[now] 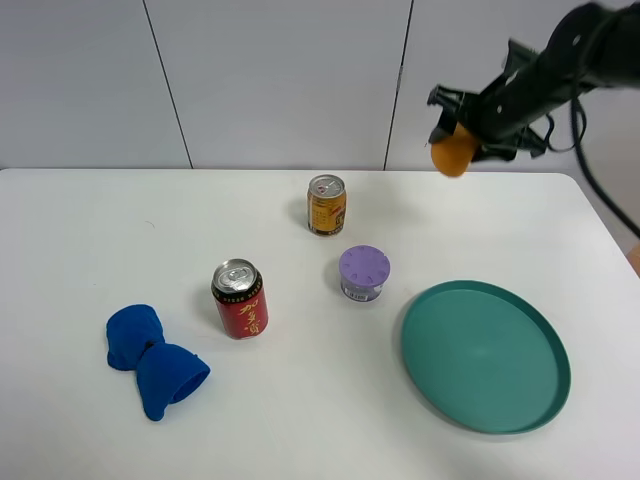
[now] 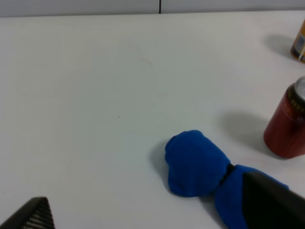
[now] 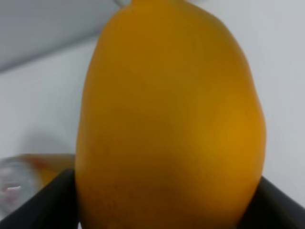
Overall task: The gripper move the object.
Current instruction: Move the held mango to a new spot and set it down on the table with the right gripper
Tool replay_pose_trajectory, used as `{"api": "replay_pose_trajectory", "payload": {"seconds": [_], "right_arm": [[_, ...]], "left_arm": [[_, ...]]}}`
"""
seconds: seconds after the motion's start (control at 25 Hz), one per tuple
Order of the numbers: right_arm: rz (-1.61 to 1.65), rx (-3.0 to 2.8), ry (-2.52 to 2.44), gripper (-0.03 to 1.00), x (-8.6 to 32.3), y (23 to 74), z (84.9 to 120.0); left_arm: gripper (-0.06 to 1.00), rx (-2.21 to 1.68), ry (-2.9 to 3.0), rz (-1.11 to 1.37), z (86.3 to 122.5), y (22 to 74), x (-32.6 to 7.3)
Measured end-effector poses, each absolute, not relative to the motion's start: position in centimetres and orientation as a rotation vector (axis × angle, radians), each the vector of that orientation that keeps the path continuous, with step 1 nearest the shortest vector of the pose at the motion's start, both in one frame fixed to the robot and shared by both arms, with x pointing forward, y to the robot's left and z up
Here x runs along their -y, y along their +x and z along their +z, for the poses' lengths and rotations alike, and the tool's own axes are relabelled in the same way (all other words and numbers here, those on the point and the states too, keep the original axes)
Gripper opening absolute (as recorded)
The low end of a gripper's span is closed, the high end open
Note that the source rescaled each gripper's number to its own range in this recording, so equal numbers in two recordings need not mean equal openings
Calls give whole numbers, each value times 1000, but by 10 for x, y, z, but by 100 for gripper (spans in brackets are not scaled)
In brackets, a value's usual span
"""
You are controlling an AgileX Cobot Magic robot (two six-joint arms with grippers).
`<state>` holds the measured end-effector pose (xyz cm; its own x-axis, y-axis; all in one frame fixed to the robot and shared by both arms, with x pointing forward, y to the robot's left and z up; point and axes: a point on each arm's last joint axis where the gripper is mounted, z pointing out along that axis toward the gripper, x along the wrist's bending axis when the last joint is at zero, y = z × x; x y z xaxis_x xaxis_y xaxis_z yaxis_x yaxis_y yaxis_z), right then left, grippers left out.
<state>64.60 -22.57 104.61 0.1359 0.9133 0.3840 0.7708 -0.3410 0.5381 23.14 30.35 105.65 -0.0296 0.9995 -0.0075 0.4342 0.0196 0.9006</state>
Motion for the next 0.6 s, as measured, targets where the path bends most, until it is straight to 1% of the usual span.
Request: {"api": "replay_pose_trajectory", "payload": {"seconds": [0.04,0.12,0.2,0.28,0.36,0.44,0.6], "right_arm": [[1054,-1704,2097,0,216,640,1071],[1128,-1798,1953,0,190,631,1104],[1192,-1871,1854,0,164,626,1127],[1232,-1947,1779,0,137,624,1143],[1251,-2016,1725,0,113,625,1149],[1250,-2093,1665,0,89,626,1146],[1193,-2300,1482,0,30,627,1118]], "left_arm": [[100,-1561,1508,972,1057,231,-304],[100,-1561,1508,972,1057,231,-304],[100,-1561,1508,972,1057,231,-304],[100,-1561,1508,972,1057,231,-304],[100,-1561,1508,972,1057,231,-304],[100,-1561,1508,972,1057,231,-304],[100,-1561,1508,972,1057,231,-304]]}}
